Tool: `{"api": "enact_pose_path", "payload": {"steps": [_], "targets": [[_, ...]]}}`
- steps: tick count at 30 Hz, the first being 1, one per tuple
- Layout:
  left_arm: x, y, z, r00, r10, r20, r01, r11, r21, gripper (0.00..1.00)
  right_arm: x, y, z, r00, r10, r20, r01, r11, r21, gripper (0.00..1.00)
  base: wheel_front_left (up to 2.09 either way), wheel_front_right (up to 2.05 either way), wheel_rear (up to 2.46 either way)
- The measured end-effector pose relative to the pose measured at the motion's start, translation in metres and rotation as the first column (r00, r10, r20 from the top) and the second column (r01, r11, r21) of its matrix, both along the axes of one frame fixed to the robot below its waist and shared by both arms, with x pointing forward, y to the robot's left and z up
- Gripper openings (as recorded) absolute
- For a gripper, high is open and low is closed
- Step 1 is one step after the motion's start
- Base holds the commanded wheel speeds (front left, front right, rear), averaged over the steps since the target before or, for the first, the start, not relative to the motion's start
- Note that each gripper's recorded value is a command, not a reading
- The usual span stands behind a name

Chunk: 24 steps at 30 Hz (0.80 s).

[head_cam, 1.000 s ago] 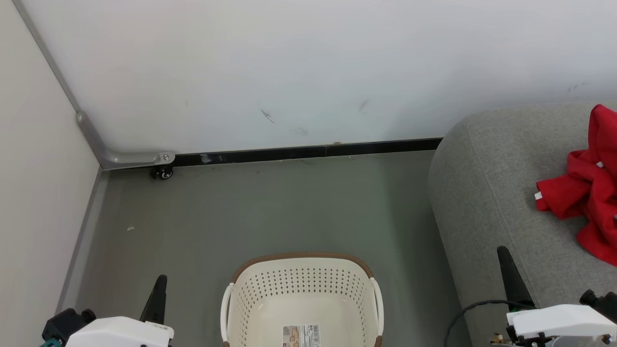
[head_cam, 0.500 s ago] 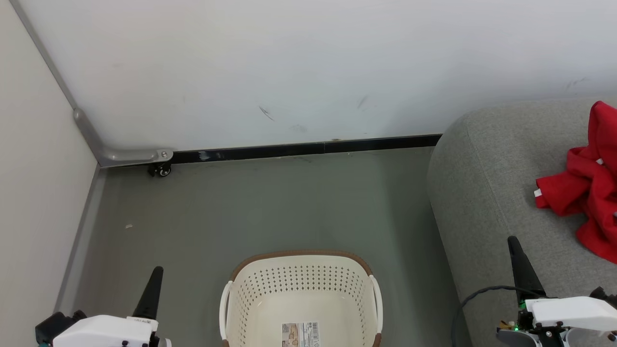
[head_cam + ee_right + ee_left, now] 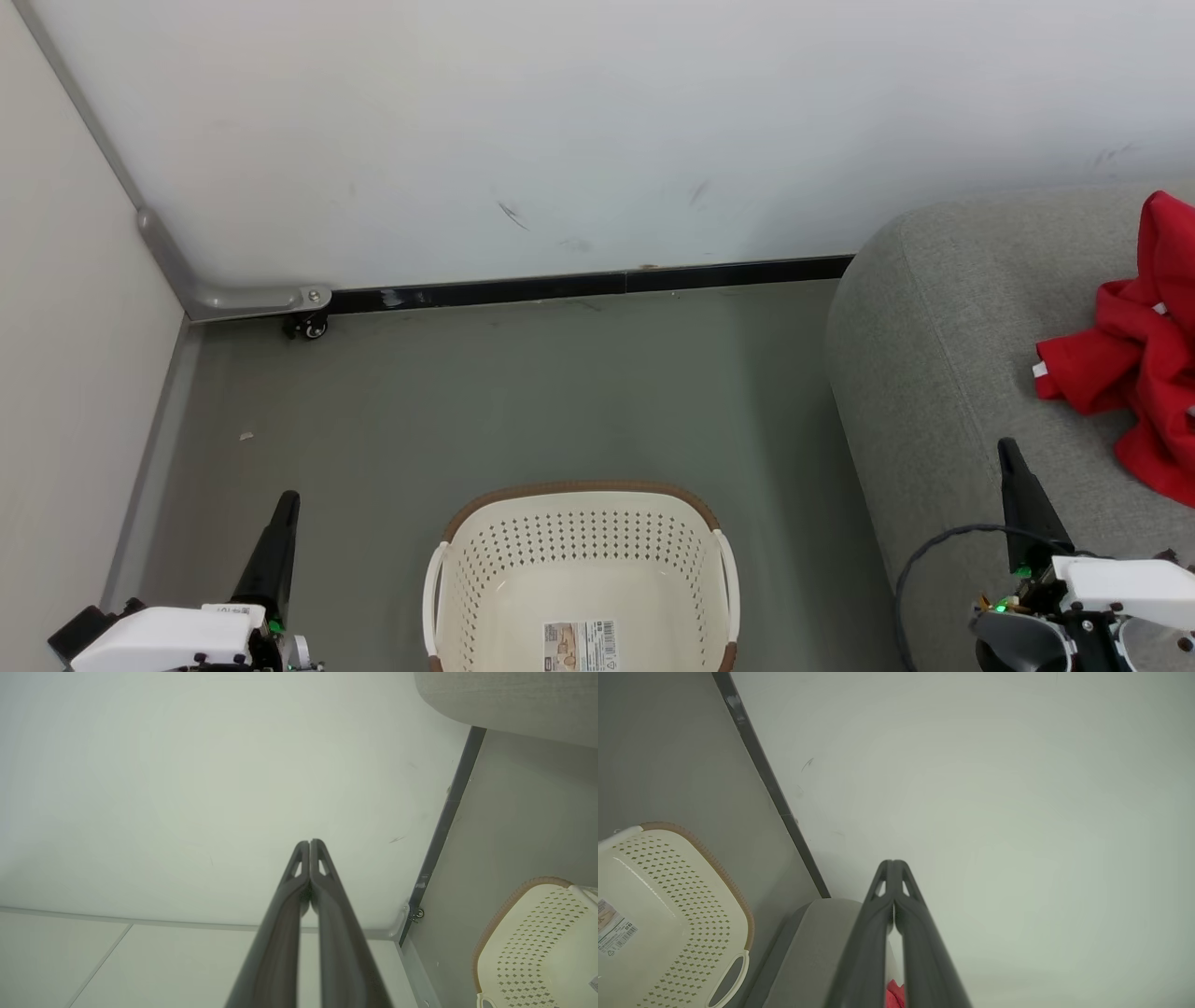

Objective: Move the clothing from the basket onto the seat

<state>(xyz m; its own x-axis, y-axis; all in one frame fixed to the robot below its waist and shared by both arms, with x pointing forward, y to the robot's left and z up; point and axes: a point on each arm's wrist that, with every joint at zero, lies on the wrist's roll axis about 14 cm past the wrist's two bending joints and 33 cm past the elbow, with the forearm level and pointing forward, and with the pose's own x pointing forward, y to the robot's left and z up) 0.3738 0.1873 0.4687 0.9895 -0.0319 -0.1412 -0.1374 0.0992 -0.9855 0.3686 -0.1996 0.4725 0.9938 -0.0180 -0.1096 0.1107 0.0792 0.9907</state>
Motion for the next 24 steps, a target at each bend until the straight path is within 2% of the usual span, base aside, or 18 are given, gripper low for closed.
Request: {"api": "enact_pose_path", "payload": {"steps": [8,24], "targets": [[0.0022,0.0029,0.0073,0.999,0.024,0.038,-0.02,0.995,-0.101,0.0,0.0051,-0.0058,0.0072,0.999,-0.024,0.025,0.022,0.996,0.088,0.0,0.0,0.0,0.0],[0.0025,0.0023,0.0086,0.999,0.024,0.044,-0.02,0.994,-0.104,0.0,0.0052,-0.0057,0.0074,0.999,-0.022,0.026,0.019,0.996,0.088,0.0,0.0,0.0,0.0]]}}
